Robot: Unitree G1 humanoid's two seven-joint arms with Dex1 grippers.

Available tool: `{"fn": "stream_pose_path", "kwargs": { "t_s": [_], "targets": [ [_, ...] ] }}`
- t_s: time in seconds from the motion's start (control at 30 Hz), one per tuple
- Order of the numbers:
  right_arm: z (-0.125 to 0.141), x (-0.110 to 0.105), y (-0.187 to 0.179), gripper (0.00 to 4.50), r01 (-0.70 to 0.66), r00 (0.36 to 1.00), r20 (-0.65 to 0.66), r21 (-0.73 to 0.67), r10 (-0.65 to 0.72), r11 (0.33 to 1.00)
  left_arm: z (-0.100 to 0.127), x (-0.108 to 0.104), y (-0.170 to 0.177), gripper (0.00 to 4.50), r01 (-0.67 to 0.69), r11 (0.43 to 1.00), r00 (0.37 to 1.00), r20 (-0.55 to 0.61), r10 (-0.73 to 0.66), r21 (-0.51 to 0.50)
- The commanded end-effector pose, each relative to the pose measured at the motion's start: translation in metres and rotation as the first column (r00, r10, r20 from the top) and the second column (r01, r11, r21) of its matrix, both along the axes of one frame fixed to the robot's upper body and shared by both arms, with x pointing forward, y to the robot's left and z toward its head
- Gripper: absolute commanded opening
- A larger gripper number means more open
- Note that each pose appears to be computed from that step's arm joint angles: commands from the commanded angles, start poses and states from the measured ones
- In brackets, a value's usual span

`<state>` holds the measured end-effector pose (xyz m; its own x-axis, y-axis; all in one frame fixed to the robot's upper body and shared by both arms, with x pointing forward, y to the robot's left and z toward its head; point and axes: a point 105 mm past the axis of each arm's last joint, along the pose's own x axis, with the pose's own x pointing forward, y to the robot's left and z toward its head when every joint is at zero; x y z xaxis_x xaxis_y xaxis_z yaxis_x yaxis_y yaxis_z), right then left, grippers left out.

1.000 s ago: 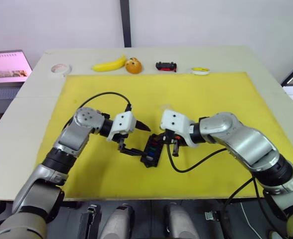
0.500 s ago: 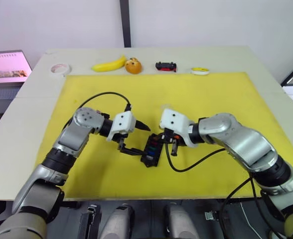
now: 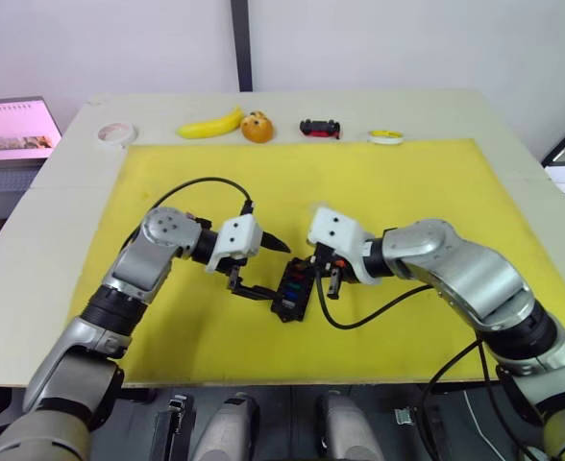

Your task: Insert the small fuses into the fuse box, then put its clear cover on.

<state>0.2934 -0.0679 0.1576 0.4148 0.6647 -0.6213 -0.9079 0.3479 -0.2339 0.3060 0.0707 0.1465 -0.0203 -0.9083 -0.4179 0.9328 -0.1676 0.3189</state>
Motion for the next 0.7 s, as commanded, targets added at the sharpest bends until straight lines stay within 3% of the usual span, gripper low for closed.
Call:
{"fn": "stream_pose_path", "kwargs": {
  "t_s": [0.03, 0.2, 0.23, 0.3, 0.37, 0.7],
  "targets": [
    [0.002, 0.0, -0.002, 0.0, 0.024, 1.0, 0.007, 0.002, -0.024, 1.0, 0.011, -0.001, 0.001, 4.46, 0.007, 1.0, 0.999, 0.048, -0.006, -0.026],
    [0.005, -0.001, -0.001, 0.0, 0.005, 1.0, 0.027, 0.005, -0.005, 1.0, 0.011, 0.0, 0.001, 4.46, 0.005, 1.0, 0.999, 0.048, -0.004, -0.027],
    [0.007, -0.002, 0.0, 0.67, -0.002, 0.999, 0.034, 0.009, 0.002, 1.0, 0.011, 0.0, 0.001, 4.5, 0.004, 1.0, 0.999, 0.048, -0.003, -0.027],
    [0.013, -0.002, 0.001, 1.35, -0.009, 0.999, 0.052, 0.021, 0.008, 1.0, 0.011, 0.0, 0.002, 4.5, 0.002, 1.0, 0.999, 0.048, -0.001, -0.025],
    [0.019, -0.001, 0.0, 2.38, -0.011, 0.997, 0.075, 0.029, 0.009, 1.0, 0.011, 0.001, 0.003, 4.5, 0.0, 1.0, 0.999, 0.047, 0.002, -0.024],
    [0.038, -0.009, -0.005, 2.38, -0.067, 0.993, 0.108, 0.146, 0.051, 0.987, 0.012, 0.0, 0.007, 4.5, -0.002, 1.0, 0.999, 0.04, 0.003, -0.026]
  ]
}}
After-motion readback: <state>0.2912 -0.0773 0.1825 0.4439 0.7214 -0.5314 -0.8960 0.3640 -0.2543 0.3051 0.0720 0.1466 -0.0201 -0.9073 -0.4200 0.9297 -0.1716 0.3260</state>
